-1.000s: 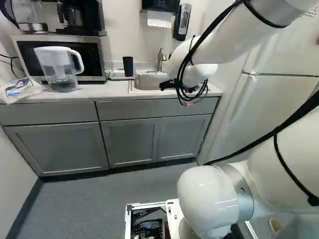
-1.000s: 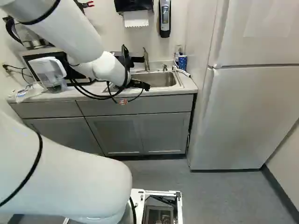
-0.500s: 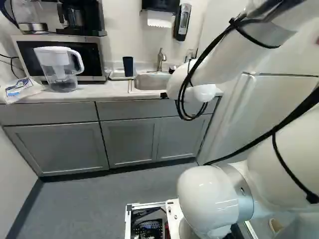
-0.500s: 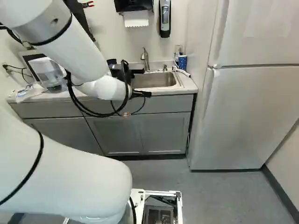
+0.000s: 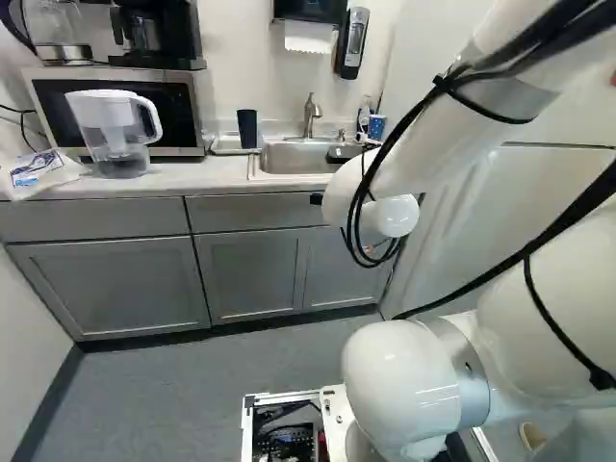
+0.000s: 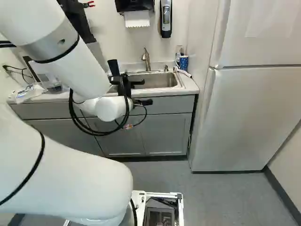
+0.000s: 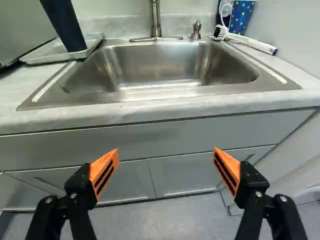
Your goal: Rinse the cup and place it in the tray
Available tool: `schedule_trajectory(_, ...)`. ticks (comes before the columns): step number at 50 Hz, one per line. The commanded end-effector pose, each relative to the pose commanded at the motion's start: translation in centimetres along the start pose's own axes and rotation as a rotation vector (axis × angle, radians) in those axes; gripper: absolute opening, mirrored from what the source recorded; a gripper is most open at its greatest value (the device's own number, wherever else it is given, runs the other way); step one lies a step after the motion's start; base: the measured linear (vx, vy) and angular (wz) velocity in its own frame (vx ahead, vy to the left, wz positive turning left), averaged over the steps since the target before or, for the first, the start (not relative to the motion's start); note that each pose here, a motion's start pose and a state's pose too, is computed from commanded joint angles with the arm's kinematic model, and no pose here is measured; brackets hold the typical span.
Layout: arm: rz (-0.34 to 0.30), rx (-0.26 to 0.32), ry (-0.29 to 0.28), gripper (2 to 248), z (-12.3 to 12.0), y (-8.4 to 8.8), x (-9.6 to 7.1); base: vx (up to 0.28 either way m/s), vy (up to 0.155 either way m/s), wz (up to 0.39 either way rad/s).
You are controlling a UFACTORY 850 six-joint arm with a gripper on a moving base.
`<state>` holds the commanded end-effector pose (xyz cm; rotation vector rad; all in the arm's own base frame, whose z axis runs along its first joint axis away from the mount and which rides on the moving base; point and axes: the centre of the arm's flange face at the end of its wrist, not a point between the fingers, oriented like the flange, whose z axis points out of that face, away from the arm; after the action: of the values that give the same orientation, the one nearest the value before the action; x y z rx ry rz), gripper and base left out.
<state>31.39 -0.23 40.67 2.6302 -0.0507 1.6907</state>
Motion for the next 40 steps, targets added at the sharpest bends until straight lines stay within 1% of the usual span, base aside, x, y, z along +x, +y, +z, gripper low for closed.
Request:
schedule_trajectory(19, -0.010, 0.013, 0.047, 247, -1.0, 0.0, -2.8, 0.000, 0.000, 0.000)
schedule_trajectory(40, -0.016, 0.024, 0.081, 247, -1.8, 0.0, -4.7, 0.000, 0.000, 0.000)
